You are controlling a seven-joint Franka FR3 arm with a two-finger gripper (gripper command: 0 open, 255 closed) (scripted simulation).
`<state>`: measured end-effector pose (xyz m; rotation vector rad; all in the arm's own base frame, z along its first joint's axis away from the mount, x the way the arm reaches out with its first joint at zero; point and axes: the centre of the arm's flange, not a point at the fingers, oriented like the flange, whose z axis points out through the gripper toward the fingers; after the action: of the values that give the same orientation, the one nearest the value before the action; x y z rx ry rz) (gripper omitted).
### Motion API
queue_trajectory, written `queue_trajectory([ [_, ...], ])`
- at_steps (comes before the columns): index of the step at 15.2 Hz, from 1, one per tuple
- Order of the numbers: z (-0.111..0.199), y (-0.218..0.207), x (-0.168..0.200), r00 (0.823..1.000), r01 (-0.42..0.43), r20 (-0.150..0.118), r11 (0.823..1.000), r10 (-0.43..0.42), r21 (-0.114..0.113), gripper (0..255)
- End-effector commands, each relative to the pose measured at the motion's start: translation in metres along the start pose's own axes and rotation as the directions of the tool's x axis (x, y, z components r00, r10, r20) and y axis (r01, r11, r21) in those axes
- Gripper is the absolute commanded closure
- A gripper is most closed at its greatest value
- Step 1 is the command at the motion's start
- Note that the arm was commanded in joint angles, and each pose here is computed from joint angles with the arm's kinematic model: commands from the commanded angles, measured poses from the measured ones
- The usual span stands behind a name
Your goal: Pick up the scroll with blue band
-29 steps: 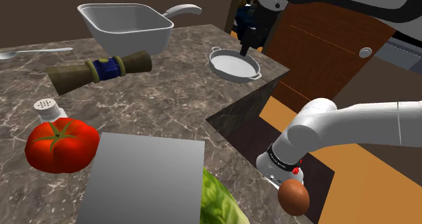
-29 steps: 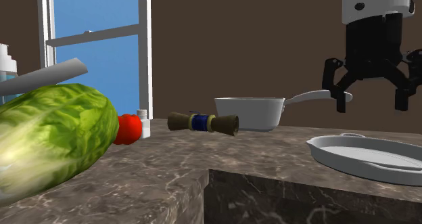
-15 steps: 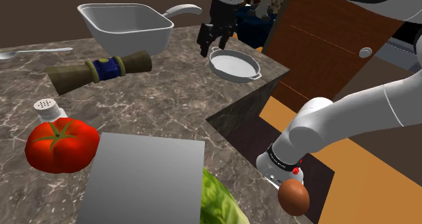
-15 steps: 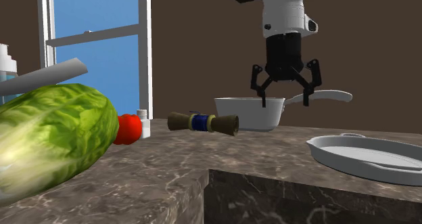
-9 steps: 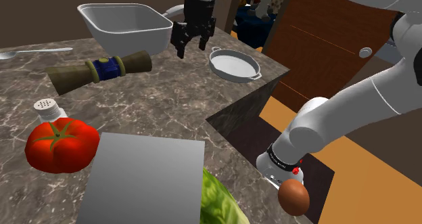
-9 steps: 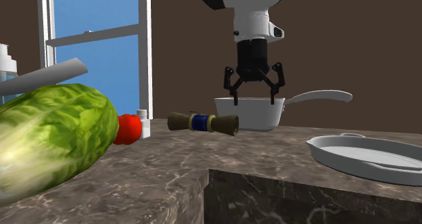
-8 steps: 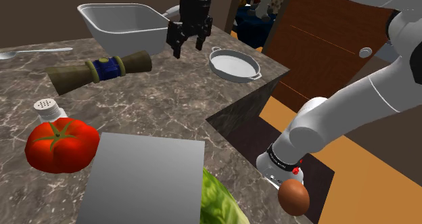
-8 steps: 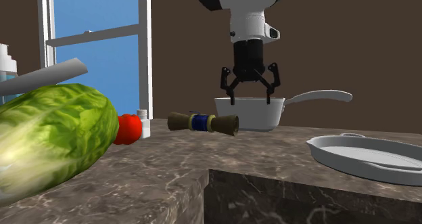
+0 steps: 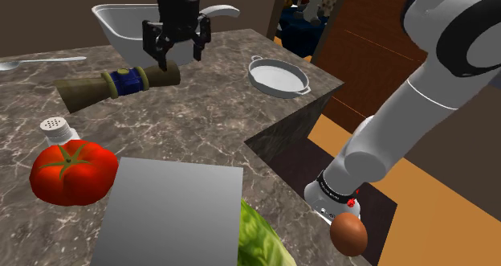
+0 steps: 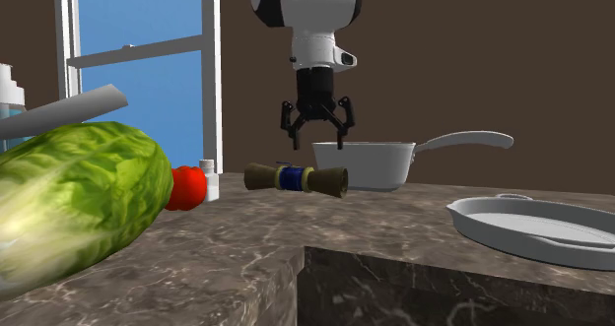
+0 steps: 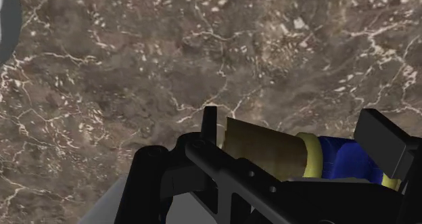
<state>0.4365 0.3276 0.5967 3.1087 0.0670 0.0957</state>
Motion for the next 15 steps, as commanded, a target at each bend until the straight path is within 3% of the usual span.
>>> queue_trajectory([
  [1, 0.0, -0.025, 0.012, 1.0, -0.005, 0.003, 1.0, 0.005, 0.004, 0],
  [7, -0.003, -0.094, 0.044, 1.0, -0.01, 0.011, 1.0, 0.01, 0.01, 0],
  [15, 0.037, -0.096, 0.042, 1.0, -0.01, 0.011, 1.0, 0.01, 0.01, 0],
])
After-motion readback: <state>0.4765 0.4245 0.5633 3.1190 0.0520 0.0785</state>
